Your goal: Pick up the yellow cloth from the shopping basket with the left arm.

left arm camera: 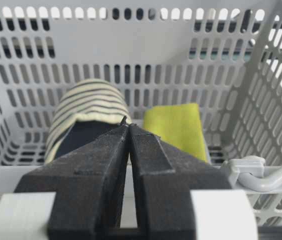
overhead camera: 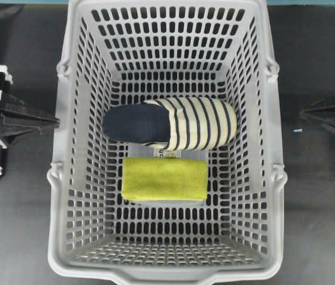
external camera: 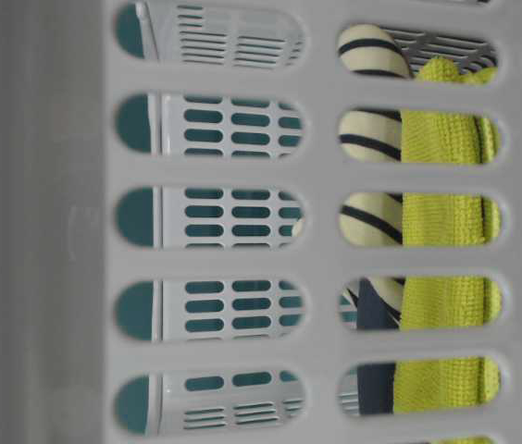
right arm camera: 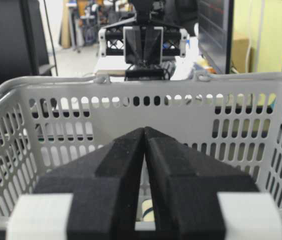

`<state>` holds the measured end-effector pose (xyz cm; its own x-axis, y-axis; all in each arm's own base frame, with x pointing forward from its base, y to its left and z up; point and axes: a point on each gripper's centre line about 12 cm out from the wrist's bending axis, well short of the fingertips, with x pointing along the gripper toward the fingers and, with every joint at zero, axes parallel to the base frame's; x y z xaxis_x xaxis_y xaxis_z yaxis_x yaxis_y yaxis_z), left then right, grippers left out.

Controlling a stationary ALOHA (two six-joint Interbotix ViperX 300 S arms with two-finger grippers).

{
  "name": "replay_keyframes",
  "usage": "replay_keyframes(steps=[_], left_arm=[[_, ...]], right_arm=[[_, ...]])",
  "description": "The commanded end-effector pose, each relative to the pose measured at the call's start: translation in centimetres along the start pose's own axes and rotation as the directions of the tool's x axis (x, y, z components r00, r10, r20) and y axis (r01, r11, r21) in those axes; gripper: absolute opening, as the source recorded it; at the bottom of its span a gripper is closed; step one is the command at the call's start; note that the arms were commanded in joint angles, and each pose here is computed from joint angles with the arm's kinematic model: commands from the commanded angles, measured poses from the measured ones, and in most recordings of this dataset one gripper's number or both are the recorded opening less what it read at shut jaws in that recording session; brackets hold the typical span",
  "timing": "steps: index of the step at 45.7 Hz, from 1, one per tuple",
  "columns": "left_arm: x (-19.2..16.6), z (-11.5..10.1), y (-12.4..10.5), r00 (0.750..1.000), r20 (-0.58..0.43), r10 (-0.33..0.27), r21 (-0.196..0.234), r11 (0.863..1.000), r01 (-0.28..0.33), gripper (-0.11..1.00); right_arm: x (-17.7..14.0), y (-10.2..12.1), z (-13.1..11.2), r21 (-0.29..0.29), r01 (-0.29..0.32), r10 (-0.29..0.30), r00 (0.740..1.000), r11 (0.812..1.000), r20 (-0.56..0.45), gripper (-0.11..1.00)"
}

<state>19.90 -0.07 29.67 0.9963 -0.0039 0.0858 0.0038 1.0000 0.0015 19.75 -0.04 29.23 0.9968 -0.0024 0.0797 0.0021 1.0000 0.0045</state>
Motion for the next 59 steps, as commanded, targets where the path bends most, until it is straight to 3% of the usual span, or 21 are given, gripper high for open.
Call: replay_keyframes(steps=[1, 9, 24, 28, 33, 37, 39, 46, 49, 52, 57, 59], left_arm=[[0.5, 1.2, -0.4, 1.0, 0.009, -0.026, 0.014, 1.0, 0.026, 0.06], [1.3, 2.9, -0.5, 0.996, -0.09, -0.026, -0.015, 1.0, 0.024, 0.0], [4.5, 7.2, -0.6, 0.966, -0.259, -0.019, 0.002, 1.0, 0.021, 0.0], [6.1, 7.5, -0.8, 0.949, -0.313, -0.023, 0.002, 1.0, 0.025, 0.0], [8.2, 7.5, -1.0, 0.924, -0.381, -0.025, 0.004, 1.0, 0.029, 0.02], [10.2, 7.3, -1.2, 0.904, -0.427, -0.028, -0.004, 1.0, 0.029, 0.13], [11.2, 7.0, -1.3, 0.893, -0.449, -0.028, -0.005, 1.0, 0.029, 0.24], [15.2, 5.7, -2.4, 0.838, -0.543, -0.049, -0.002, 0.998, 0.057, 0.69], [16.8, 4.9, -2.8, 0.809, -0.585, -0.051, -0.003, 0.998, 0.061, 0.83], [18.4, 4.1, -3.1, 0.778, -0.627, -0.051, -0.002, 0.998, 0.064, 0.89], [20.7, 2.3, -3.8, 0.713, -0.699, -0.053, -0.002, 0.997, 0.073, 0.87], [21.6, 1.4, -4.1, 0.676, -0.735, -0.052, 0.001, 0.997, 0.078, 0.86]], right_arm=[[0.3, 0.1, 0.9, 0.011, -0.007, 0.007, 1.0, 1.0, 0.023, 0.0], [0.4, 0.2, 1.6, 0.022, -0.01, 0.009, 0.999, 1.0, 0.041, 0.0], [0.5, 0.2, 0.9, 0.057, -0.006, 0.009, 0.998, 0.998, -0.057, 0.02], [0.6, 0.2, 1.0, 0.057, -0.004, 0.008, 0.998, 0.998, -0.067, 0.16], [0.6, 0.2, 1.1, 0.059, -0.004, 0.008, 0.997, 0.998, -0.072, 0.48], [0.6, 0.2, 1.1, 0.057, -0.004, 0.008, 0.997, 0.998, -0.072, 0.74], [0.6, 0.2, 1.1, 0.057, -0.003, 0.007, 0.997, 0.998, -0.071, 0.79], [0.5, 0.1, 1.2, 0.054, -0.001, 0.005, 0.998, 0.999, -0.066, 0.76], [0.5, 0.1, 1.3, 0.054, 0.0, 0.004, 0.998, 0.999, -0.064, 0.76], [0.5, 0.1, 1.3, 0.054, 0.001, 0.002, 0.998, 0.999, -0.063, 0.76], [0.5, 0.0, 1.3, 0.052, 0.006, -0.003, 0.998, 0.999, -0.061, 0.76], [0.4, -0.1, 1.4, 0.053, 0.009, -0.006, 0.998, 0.999, -0.058, 0.76]])
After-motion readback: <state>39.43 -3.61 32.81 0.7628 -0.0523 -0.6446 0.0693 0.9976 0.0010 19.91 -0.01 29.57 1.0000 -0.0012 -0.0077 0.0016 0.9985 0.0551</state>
